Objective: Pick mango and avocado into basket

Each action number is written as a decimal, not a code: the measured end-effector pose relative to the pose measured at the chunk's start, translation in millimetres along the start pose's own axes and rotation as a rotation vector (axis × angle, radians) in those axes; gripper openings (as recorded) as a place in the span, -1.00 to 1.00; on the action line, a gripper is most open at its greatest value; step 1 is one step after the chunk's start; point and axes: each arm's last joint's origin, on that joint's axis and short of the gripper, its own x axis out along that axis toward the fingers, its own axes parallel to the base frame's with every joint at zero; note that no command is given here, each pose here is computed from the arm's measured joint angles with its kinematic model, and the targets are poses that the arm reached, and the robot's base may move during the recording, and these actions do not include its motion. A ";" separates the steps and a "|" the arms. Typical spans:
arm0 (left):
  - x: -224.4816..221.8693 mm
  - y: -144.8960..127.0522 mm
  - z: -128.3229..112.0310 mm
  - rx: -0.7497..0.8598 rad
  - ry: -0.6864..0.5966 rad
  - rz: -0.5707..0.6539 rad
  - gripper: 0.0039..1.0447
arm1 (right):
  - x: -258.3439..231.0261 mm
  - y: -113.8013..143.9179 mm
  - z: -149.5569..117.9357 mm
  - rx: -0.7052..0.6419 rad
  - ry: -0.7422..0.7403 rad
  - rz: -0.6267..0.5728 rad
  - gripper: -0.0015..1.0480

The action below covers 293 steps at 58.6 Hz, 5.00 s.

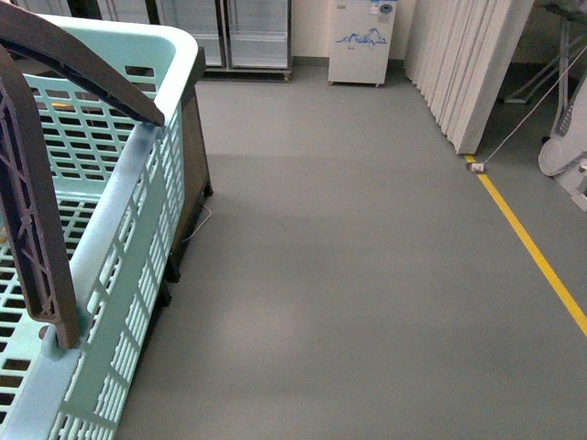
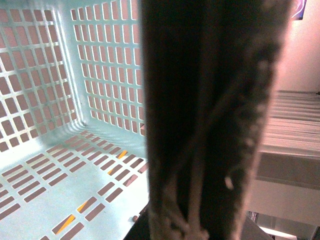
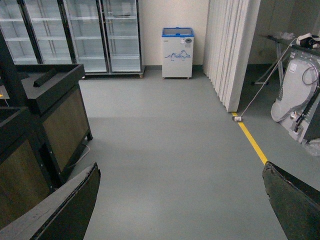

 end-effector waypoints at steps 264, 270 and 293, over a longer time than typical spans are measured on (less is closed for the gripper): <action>143.3 -42.1 -36.3 0.509 0.269 0.150 -0.89 | 0.0 -0.1 -0.2 0.000 0.001 0.000 0.85; 175.9 -55.0 -61.8 0.513 0.391 0.120 -0.89 | 0.0 -0.1 -0.2 0.000 0.001 0.000 0.85; 195.3 -76.0 -153.7 0.563 0.663 0.030 -0.89 | 0.0 -0.1 -0.2 0.000 0.001 0.000 0.85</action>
